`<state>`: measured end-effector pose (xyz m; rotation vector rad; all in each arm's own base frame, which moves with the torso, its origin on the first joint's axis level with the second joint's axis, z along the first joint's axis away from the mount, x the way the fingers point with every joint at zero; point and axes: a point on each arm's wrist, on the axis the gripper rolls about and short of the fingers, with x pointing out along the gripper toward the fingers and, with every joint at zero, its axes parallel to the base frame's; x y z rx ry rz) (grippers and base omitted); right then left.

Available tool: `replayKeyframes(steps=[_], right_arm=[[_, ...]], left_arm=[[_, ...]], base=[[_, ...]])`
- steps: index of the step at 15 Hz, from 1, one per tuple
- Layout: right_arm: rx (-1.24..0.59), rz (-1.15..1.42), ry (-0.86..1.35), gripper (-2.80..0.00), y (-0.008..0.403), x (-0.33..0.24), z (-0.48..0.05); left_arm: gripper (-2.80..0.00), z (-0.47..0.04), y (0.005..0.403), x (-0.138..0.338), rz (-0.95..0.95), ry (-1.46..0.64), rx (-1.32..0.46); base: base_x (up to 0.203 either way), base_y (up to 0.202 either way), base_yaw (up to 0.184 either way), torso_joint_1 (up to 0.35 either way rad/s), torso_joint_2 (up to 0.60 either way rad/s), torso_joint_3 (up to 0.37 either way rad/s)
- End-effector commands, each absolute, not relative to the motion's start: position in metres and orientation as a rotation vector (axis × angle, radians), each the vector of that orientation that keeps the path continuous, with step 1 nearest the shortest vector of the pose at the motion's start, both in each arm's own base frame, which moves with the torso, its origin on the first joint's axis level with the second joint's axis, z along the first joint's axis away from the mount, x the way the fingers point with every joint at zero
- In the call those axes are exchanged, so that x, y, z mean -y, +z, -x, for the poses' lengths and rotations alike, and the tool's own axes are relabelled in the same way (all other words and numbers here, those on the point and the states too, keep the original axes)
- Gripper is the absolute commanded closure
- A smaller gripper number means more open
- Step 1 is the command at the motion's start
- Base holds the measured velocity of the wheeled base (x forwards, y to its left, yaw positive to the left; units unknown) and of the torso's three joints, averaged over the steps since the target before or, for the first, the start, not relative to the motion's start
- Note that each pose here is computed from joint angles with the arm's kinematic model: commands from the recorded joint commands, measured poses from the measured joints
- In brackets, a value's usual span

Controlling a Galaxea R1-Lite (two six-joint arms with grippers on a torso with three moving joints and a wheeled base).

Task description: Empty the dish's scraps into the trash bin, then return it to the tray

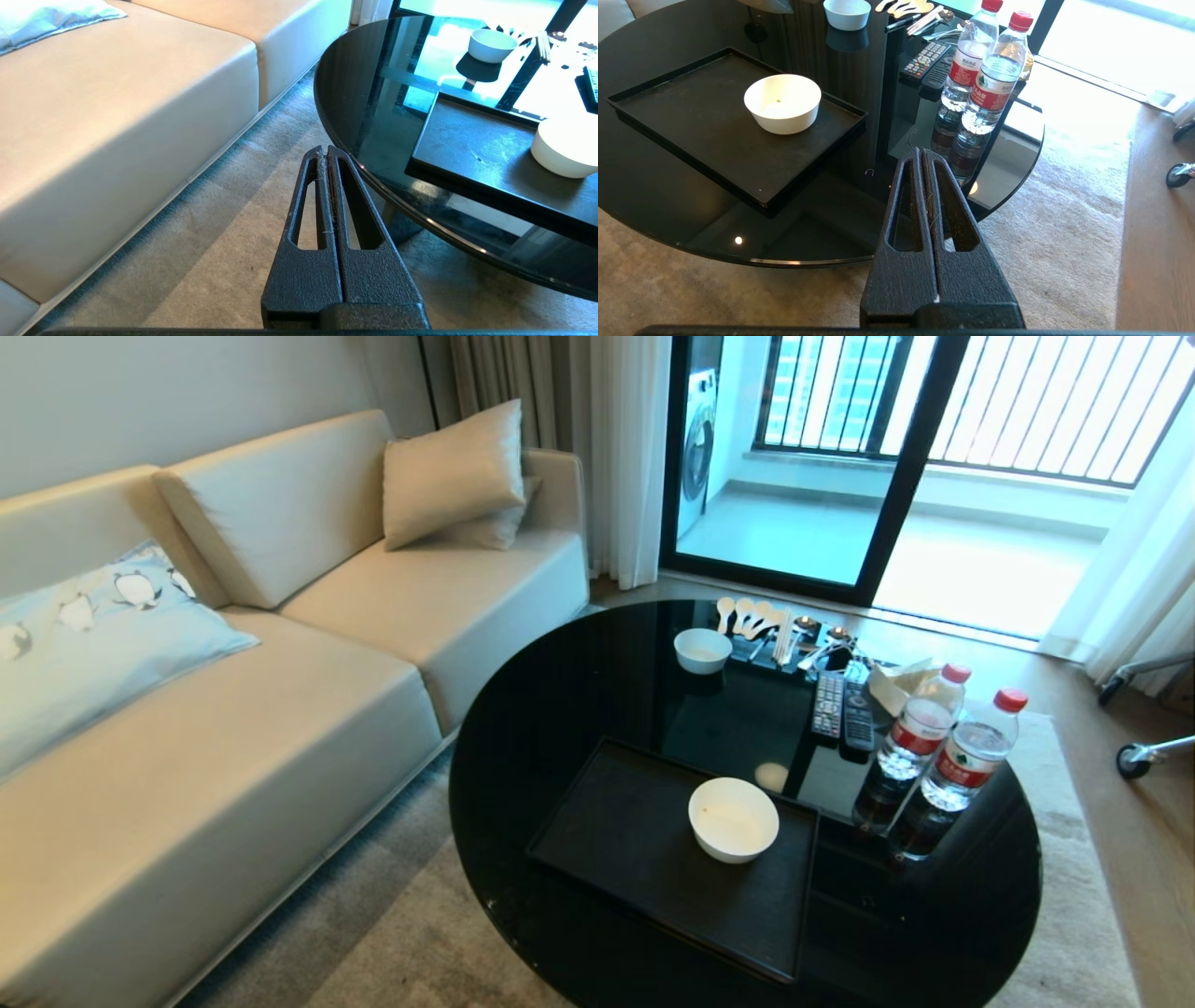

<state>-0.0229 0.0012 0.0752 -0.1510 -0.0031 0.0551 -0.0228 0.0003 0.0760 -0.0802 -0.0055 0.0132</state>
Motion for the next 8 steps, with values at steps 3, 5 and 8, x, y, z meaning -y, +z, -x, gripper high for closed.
replayKeyframes(steps=[3,5,8], right_arm=[[0.003,0.153,0.054,0.00,0.0753,-0.0011,0.0228],[0.003,0.152,0.055,0.00,0.0753,-0.0012,0.0228],[0.001,0.152,0.055,0.00,0.0752,-0.0012,0.0228]], left_arm=[[0.00,0.0228,0.0761,-0.0003,0.081,0.014,0.007],[0.00,0.0228,0.0761,-0.0003,0.081,0.014,0.007],[0.00,0.0228,0.0761,-0.0003,0.081,0.014,0.007]], base=[[0.000,0.000,0.000,0.000,0.00,0.000],[0.000,0.000,0.000,0.000,0.00,0.000],[0.000,0.000,0.000,0.000,0.00,0.000]])
